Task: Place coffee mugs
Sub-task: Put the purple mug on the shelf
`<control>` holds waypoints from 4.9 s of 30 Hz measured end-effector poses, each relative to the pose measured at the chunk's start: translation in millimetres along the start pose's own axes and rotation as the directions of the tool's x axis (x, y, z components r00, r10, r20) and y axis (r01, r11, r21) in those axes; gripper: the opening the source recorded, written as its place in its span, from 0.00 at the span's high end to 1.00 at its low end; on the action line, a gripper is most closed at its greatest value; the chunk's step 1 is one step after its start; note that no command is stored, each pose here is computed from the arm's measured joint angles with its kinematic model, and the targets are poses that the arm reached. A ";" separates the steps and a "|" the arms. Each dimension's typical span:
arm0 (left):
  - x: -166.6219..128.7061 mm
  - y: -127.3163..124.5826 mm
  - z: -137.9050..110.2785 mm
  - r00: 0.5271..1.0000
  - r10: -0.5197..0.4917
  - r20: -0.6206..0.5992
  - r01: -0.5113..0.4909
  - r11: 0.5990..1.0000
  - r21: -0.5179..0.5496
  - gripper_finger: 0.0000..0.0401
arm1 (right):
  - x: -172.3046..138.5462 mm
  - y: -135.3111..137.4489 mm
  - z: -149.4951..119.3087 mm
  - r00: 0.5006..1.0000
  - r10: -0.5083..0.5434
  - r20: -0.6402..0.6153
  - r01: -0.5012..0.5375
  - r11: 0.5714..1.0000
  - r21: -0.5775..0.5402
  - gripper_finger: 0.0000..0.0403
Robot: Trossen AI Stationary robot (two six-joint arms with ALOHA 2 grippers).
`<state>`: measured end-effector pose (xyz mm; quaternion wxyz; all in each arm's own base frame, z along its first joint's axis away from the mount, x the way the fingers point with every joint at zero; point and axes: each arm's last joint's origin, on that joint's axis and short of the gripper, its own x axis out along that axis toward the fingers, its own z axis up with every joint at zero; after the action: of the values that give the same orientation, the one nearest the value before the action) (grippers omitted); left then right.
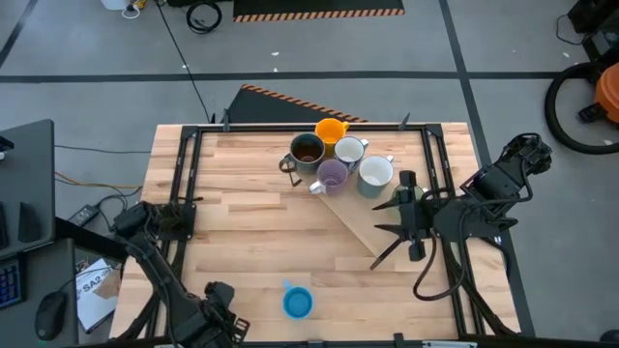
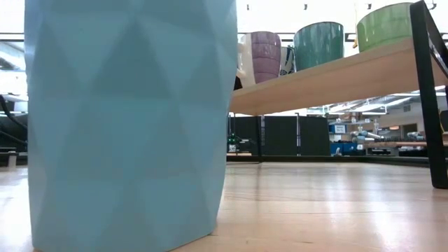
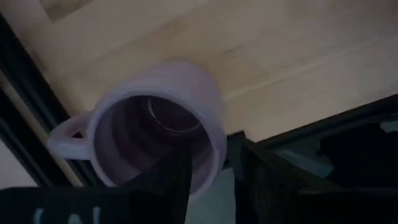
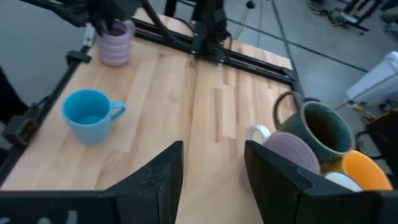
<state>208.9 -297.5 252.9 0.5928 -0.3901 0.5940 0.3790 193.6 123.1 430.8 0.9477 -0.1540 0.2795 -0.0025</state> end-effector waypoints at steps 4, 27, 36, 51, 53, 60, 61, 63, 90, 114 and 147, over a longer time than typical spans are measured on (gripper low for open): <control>13.6 2.2 0.7 1.000 0.014 0.010 -0.014 1.000 -0.001 0.65 | 0.0 0.4 0.1 1.000 0.013 0.000 -0.013 1.000 0.000 0.56; 49.3 -0.8 26.0 0.998 0.057 0.019 -0.059 0.862 0.503 0.92 | -0.1 1.6 0.0 0.998 0.056 -0.003 -0.055 0.996 0.072 0.56; 12.7 -20.1 61.2 0.995 -0.022 0.093 -0.077 0.386 0.919 0.92 | 0.1 1.7 -1.2 0.998 0.065 -0.016 -0.063 0.993 0.103 0.56; -52.2 -53.5 159.2 0.971 -0.155 0.181 -0.161 0.132 0.978 0.92 | -0.2 1.6 -3.6 0.997 0.065 -0.037 -0.053 0.968 0.246 0.56; -49.0 -57.3 177.2 0.976 -0.169 0.137 -0.108 0.171 0.979 0.92 | -0.2 1.7 -3.6 0.997 0.069 -0.038 -0.057 0.962 0.266 0.56; -43.2 -63.7 241.6 0.964 -0.235 0.123 -0.006 0.445 0.896 0.92 | -0.2 2.1 -4.1 0.996 0.084 -0.044 -0.067 0.952 0.300 0.56; -41.8 -64.5 250.7 0.963 -0.242 0.119 0.015 0.486 0.874 0.92 | -0.2 2.1 -4.1 0.996 0.084 -0.044 -0.067 0.952 0.300 0.56; -36.1 -67.0 263.8 0.964 -0.241 0.113 0.036 0.537 0.843 0.92 | -0.2 2.1 -4.1 0.995 0.084 -0.044 -0.067 0.951 0.300 0.56; 34.7 -98.1 289.0 0.979 -0.189 -0.074 0.183 0.668 0.721 0.90 | -0.1 2.2 -3.5 0.996 0.084 -0.038 -0.070 0.960 0.270 0.56; -16.5 -108.2 283.1 0.955 -0.292 -0.055 0.213 0.545 0.811 0.55 | -0.1 2.1 -2.9 0.996 0.081 -0.032 -0.069 0.961 0.267 0.56; -6.4 -33.0 271.1 0.941 -0.224 0.253 -0.259 0.006 0.966 0.56 | -0.1 2.4 -0.8 0.996 0.083 -0.013 -0.077 0.963 0.259 0.56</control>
<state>349.6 -63.4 257.0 0.7797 0.2218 0.5796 -0.0837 192.8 125.2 429.5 0.9557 -0.0181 0.2939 -0.0024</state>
